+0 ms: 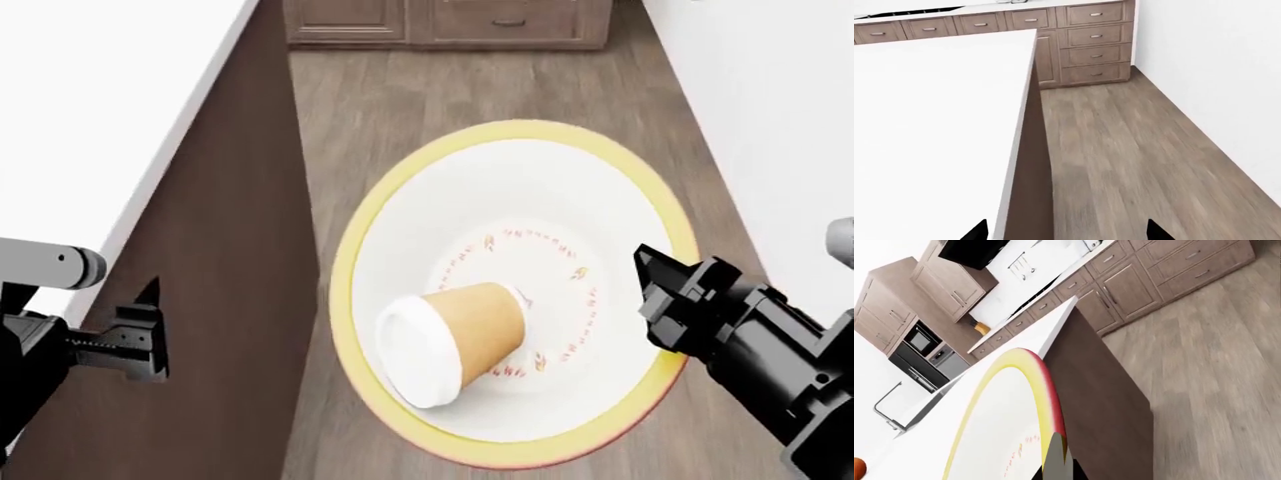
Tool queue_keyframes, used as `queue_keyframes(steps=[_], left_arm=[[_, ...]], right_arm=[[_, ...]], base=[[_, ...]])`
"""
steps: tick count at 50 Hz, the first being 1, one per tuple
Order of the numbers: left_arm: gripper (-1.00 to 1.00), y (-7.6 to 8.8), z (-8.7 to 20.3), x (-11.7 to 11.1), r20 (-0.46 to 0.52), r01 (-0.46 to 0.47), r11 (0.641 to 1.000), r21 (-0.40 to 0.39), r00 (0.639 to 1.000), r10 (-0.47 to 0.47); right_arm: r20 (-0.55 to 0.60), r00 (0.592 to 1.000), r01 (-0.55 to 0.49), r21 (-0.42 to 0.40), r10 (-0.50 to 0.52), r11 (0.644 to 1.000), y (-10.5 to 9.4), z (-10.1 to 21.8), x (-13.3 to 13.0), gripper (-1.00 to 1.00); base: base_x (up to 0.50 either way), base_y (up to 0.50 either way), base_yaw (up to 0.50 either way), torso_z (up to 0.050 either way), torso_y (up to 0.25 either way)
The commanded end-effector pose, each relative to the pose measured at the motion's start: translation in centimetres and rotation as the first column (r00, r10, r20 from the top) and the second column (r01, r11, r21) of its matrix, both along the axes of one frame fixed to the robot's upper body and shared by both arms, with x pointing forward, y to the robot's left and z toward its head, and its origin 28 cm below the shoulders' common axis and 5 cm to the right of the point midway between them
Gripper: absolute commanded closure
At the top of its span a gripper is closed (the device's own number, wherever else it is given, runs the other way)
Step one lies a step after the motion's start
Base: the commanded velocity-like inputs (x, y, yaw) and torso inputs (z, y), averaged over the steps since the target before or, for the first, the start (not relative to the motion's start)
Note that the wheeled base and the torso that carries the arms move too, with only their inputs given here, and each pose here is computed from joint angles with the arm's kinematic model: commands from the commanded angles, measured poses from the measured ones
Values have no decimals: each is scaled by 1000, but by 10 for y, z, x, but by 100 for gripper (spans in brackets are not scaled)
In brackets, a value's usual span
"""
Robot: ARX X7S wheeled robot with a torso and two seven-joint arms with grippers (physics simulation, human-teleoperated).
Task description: Place the cup inside the bowl on the dining table and move the bowl to any counter.
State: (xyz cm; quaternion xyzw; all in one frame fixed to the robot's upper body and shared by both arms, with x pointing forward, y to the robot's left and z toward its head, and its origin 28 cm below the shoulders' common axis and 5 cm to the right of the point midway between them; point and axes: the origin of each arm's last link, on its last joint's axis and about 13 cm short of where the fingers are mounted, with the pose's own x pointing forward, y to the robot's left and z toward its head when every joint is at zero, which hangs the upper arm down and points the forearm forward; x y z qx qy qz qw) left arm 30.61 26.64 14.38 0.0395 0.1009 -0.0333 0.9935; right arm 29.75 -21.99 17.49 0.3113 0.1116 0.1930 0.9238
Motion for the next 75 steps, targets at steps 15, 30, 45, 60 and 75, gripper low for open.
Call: queue_keyframes(steps=[15,30,45,60,75], left_arm=[[-100,1,-4,-1,-6,-4,1000,-2,1000,4],[-100,1,-3,-1,-5,-2,1000,-2,1000,2],[-100,4,-4,-1,-7,-3,1000,-2,1000,3],[-100,2,-6,0,-9,-2,1000,-4,1000,2],[-100,2,-6,-1,-8,-2,1000,-7,1000,2]], right_arm=[[29,1000,6,24,-7,1000,1,3,2,100],[28,1000,-3,8,3,1000,1,2,2,100],[23,1000,-10,5,10,1000,3,3,5,100],[32,999,-7,8,7,1000,1,5,2,100],[28,1000,-11,17,10,1000,3,2,3,100]], base=[[500,-97,0,0,1],[500,-96,0,1,1],[500,-93,0,0,2],[500,-92,0,0,1],[500,-77,0,1,1]])
